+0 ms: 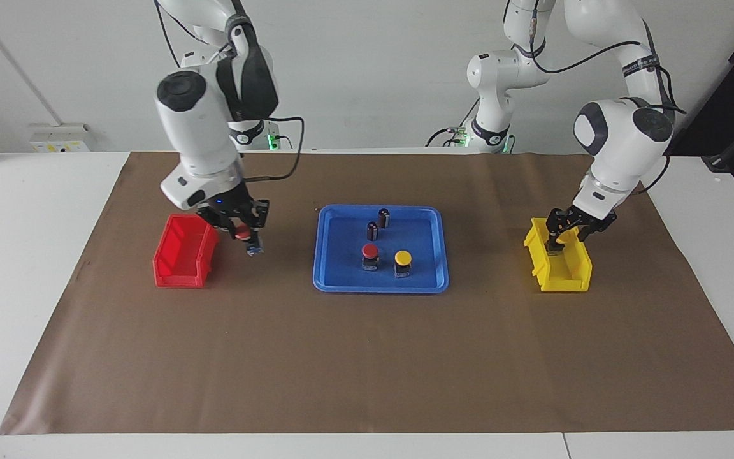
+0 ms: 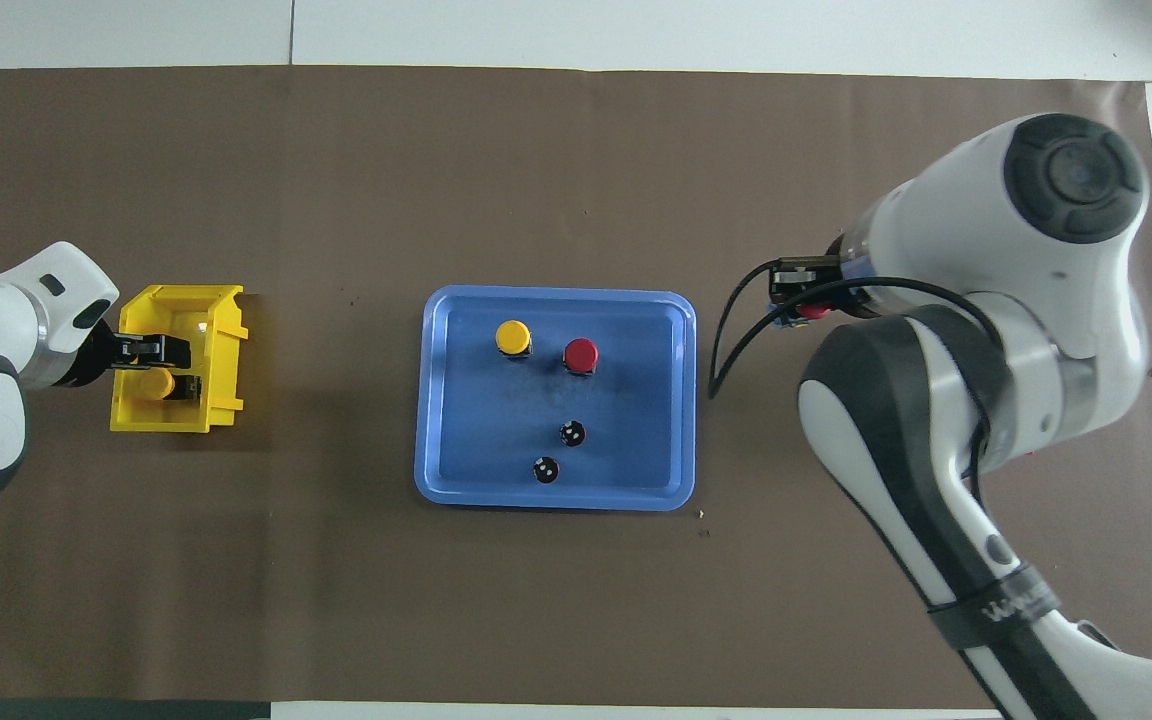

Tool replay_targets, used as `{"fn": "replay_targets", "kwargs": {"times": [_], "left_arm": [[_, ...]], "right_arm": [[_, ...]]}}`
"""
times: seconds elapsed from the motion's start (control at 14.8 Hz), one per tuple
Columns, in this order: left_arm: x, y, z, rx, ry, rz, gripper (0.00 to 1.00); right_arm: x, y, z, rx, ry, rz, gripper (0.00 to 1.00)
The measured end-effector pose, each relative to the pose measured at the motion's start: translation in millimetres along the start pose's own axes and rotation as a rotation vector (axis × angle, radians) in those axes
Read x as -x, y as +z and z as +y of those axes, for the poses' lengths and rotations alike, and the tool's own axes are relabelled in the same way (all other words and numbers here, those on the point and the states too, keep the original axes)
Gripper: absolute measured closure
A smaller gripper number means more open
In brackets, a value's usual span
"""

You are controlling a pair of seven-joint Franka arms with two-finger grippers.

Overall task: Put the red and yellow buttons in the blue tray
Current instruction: 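Place the red button in the tray while the left gripper grasps yellow, then carry the yellow button to the tray while the right gripper withdraws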

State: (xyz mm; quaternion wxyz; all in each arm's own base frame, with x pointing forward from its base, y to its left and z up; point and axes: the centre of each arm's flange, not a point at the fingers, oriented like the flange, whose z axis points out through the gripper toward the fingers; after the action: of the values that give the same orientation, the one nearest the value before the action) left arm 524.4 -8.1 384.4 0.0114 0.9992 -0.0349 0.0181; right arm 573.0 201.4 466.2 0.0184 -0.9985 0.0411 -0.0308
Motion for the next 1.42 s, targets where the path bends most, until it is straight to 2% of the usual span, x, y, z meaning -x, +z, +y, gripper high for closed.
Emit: {"fn": "replay_targets", "kwargs": {"times": [0.2, 0.47, 0.61, 0.75, 0.88, 0.95, 1.15, 1.29, 1.42], "left_arm": [[5, 8, -1, 0.0, -0.002, -0.009, 0.25], [10, 16, -8, 0.001, -0.003, -0.023, 0.25], [12, 18, -9, 0.001, -0.001, -0.027, 0.25], [12, 18, -9, 0.001, 0.0, -0.027, 0.3], [12, 19, -9, 0.001, 0.0, -0.027, 0.5], [12, 19, -9, 0.001, 0.001, -0.027, 0.59], [12, 19, -9, 0.001, 0.001, -0.025, 0.59], [11, 18, -9, 0.0, 0.001, -0.019, 0.59], [4, 4, -9, 0.0, 0.002, -0.012, 0.59]], "right_arm": [[16, 44, -60, -0.002, 0.037, -0.011, 0.59], [27, 97, -63, 0.004, 0.053, -0.023, 0.59], [38, 110, -69, 0.006, 0.064, -0.028, 0.59], [50, 115, -81, 0.011, 0.062, -0.037, 0.59], [57, 118, -88, 0.014, 0.058, -0.042, 0.59], [56, 119, -86, 0.015, 0.061, -0.043, 0.54], [47, 116, -76, 0.019, 0.076, -0.03, 0.2], [26, 94, -60, 0.046, 0.088, -0.001, 0.01], [-10, 44, -22, 0.083, 0.146, 0.004, 0.0]]}}
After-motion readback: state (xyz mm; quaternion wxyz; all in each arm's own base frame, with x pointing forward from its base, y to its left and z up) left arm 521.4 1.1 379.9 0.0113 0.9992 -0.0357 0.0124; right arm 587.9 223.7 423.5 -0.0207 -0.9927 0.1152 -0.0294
